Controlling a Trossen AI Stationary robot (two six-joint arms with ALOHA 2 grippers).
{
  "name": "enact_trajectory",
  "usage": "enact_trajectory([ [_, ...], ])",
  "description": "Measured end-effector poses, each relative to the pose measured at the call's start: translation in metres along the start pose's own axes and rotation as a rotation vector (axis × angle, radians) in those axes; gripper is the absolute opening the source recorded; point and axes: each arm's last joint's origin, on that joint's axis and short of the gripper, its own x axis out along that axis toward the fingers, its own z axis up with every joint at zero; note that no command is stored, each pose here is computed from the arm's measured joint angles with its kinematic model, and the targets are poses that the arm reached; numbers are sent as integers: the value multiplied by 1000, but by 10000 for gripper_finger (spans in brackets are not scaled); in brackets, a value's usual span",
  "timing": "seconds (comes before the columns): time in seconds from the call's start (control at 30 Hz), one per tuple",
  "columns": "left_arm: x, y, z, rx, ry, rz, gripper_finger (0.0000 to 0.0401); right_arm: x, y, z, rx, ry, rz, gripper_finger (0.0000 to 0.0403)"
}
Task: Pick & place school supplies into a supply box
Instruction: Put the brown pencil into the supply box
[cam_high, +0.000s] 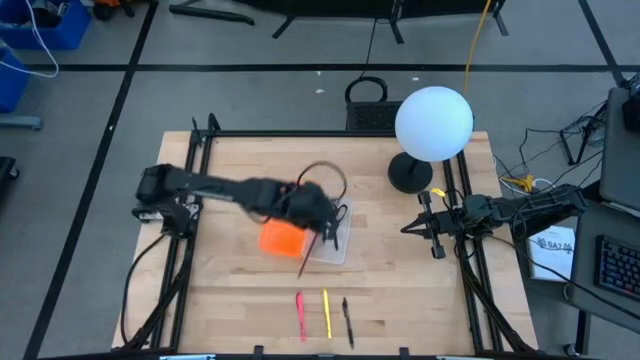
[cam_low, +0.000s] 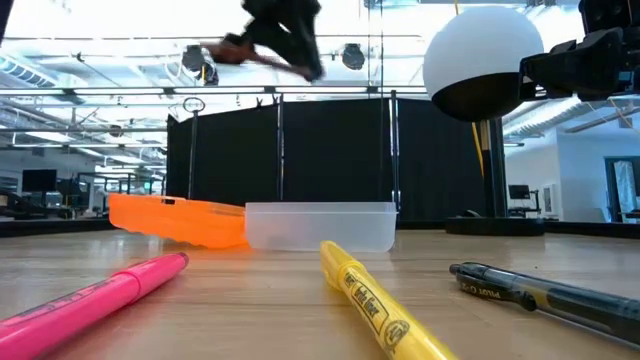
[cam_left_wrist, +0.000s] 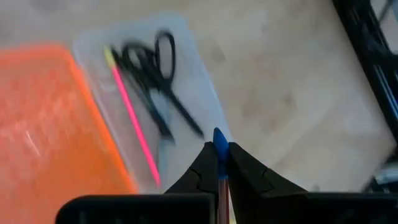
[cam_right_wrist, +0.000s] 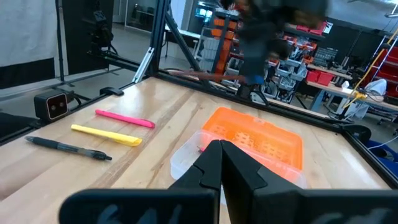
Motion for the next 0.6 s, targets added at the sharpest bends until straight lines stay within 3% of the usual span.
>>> enact_trajectory([
  [0.2, 29, 16, 44, -63, 47, 31, 19, 0, 0, 0, 0, 1, 0, 0],
  [0.37, 67, 27, 58, -54, 96, 86, 20, 0, 0, -1, -4, 8, 2, 0],
  [0.6, 109, 41, 78, -53, 114, 61, 20, 0, 0, -1, -11, 11, 2, 0],
])
